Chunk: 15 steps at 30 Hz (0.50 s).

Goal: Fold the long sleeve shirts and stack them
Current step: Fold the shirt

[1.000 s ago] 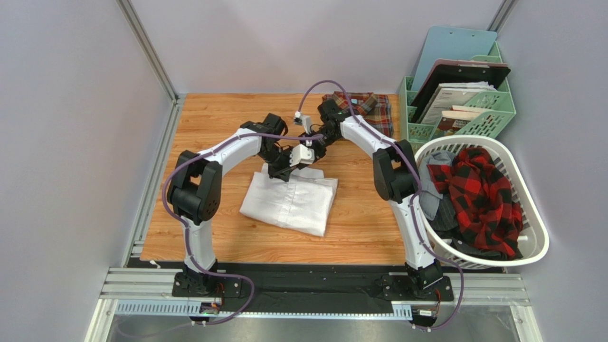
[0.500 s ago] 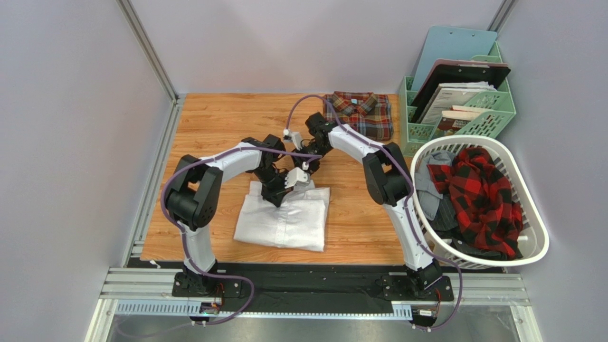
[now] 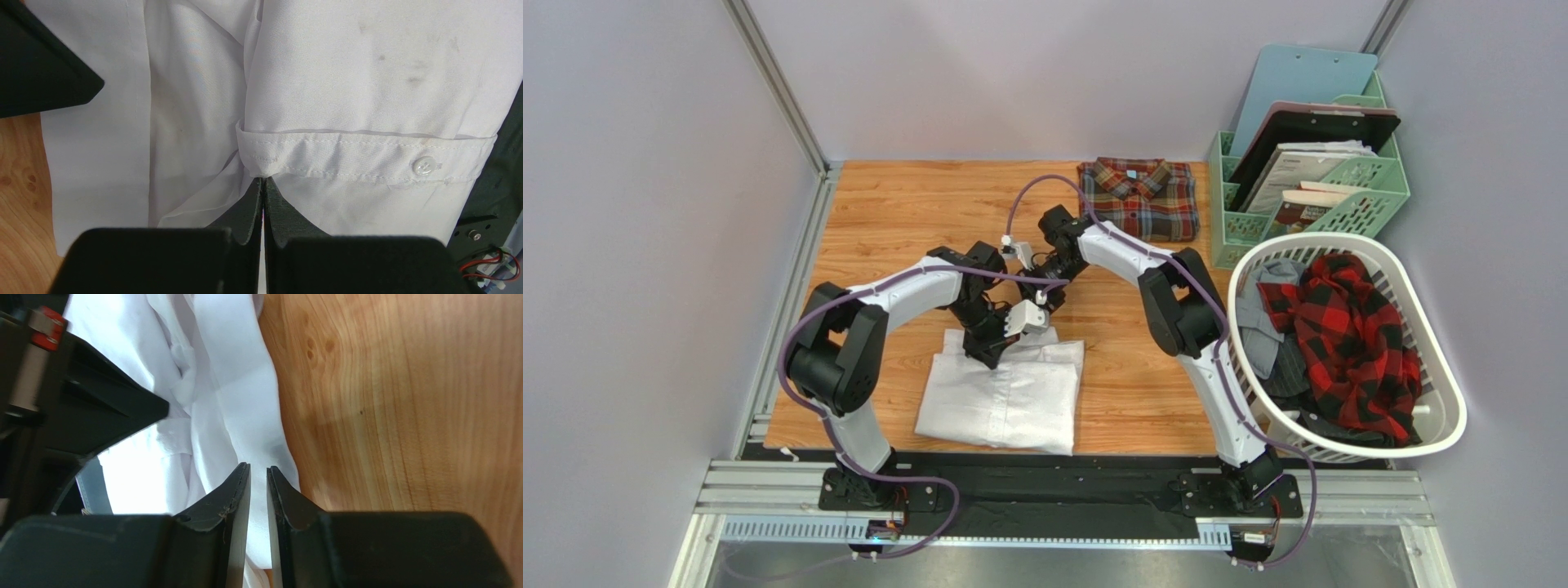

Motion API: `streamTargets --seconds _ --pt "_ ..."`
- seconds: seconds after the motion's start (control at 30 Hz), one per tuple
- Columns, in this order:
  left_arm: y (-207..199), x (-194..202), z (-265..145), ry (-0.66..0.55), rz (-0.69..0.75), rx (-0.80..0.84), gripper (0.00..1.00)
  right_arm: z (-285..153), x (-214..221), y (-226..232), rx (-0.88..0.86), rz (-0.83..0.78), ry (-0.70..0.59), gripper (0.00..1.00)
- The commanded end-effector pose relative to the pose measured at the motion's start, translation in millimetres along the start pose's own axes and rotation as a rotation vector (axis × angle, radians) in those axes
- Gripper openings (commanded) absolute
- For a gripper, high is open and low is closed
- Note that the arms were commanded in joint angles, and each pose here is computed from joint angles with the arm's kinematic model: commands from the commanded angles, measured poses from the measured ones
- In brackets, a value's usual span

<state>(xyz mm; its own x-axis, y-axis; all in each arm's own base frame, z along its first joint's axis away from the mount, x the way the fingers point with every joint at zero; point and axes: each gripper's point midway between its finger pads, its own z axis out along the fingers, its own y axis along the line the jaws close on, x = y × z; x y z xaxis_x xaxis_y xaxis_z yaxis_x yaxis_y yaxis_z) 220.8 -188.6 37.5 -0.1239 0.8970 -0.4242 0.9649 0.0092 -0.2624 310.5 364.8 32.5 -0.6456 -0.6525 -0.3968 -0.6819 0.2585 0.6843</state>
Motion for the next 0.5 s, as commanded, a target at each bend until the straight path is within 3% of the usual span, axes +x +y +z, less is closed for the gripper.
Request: streamTargets --seconds 0.0,0.1,0.47 --pt "2 -11 -5 -0.037 0.016 -0.012 0.00 -17 -30 27 -0.047 -0.020 -0.072 0.19" --pt "5 -14 -8 -0.038 0.028 -0.025 0.00 -2 -13 27 -0.083 0.026 -0.030 0.11" --pt "0 -29 -28 -0.084 0.026 -0.053 0.00 22 8 -9 -0.060 0.096 0.032 0.02"
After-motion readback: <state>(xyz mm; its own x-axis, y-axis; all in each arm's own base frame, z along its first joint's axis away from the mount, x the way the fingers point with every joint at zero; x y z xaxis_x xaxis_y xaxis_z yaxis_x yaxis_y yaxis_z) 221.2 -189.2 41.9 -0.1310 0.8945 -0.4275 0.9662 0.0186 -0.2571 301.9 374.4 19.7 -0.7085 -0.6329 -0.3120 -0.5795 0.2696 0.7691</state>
